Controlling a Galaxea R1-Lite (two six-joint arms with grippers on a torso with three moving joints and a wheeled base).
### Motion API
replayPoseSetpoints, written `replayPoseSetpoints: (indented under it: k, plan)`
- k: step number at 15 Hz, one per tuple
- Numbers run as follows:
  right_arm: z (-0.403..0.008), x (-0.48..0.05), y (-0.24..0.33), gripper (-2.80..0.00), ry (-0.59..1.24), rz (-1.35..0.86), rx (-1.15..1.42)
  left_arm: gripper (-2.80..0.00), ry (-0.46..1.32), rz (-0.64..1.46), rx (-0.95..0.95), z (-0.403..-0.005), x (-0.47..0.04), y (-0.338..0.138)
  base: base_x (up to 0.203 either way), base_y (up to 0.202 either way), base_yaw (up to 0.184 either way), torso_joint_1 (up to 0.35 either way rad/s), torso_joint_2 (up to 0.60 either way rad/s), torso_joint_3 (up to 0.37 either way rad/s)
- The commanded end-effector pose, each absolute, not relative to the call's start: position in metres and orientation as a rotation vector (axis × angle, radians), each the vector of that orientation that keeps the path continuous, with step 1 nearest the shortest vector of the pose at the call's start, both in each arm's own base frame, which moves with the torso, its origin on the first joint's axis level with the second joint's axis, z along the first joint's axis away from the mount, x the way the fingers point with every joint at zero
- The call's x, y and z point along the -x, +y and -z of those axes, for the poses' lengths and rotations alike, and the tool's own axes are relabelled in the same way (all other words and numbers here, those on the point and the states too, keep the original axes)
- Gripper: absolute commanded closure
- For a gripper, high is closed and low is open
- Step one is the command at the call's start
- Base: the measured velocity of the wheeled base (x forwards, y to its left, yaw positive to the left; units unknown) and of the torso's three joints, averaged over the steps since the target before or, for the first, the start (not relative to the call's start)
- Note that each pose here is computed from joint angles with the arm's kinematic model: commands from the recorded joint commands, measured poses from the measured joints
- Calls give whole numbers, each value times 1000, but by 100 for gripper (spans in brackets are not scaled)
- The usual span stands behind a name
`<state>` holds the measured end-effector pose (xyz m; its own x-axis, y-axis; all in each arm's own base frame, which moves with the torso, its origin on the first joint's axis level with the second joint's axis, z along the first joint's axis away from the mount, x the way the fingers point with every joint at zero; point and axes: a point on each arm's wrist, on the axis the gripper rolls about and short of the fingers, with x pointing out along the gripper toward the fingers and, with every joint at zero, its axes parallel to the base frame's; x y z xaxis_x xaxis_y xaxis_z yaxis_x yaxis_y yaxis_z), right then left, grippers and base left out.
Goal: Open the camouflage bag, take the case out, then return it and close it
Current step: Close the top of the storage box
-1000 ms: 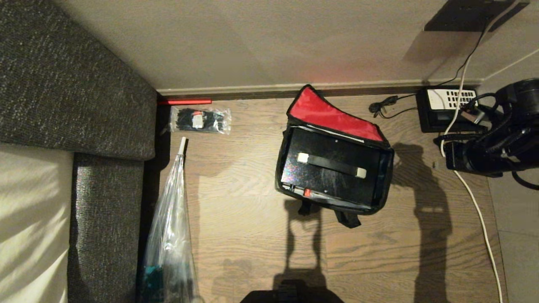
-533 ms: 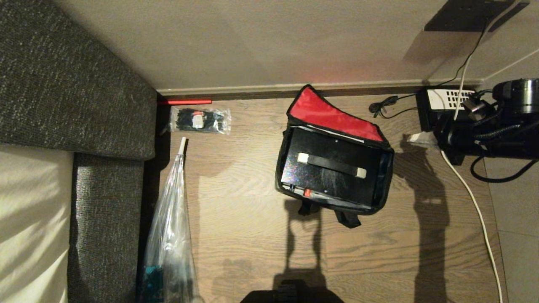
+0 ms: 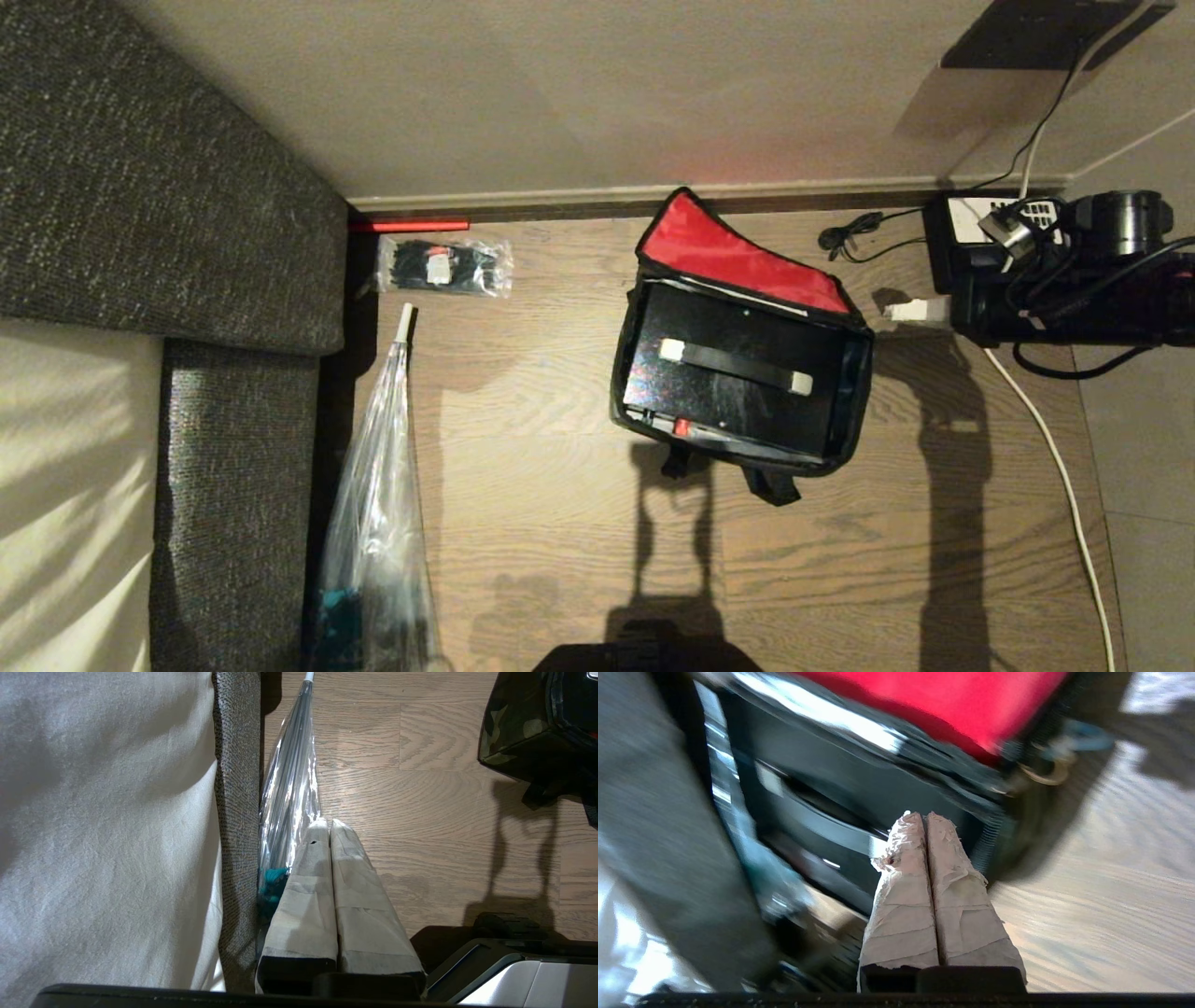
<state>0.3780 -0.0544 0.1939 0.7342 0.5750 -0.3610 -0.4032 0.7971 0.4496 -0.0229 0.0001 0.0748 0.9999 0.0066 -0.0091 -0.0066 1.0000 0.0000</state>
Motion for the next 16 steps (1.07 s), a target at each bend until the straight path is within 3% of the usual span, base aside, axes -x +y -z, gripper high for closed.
replayPoseSetpoints:
  k: [1,6,12,13,16]
  plan:
    - [-166,-391,-59,0,634,-527,-392,0,8,-8,0,-75,23,0,0,0,0,0,0,0]
    - [-173,-402,-70,0,589,-470,-491,0,9,-8,0,-75,23,0,0,0,0,0,0,0]
    - [-185,-441,-73,0,306,-288,-797,0,9,-8,0,-75,23,0,0,0,0,0,0,0]
    - [-176,-447,-73,-280,320,-271,-788,0,8,-8,0,-75,23,0,0,0,0,0,0,0]
    - [-158,-456,-69,-280,348,-250,-778,0,8,-8,0,-75,23,0,0,0,0,0,0,0]
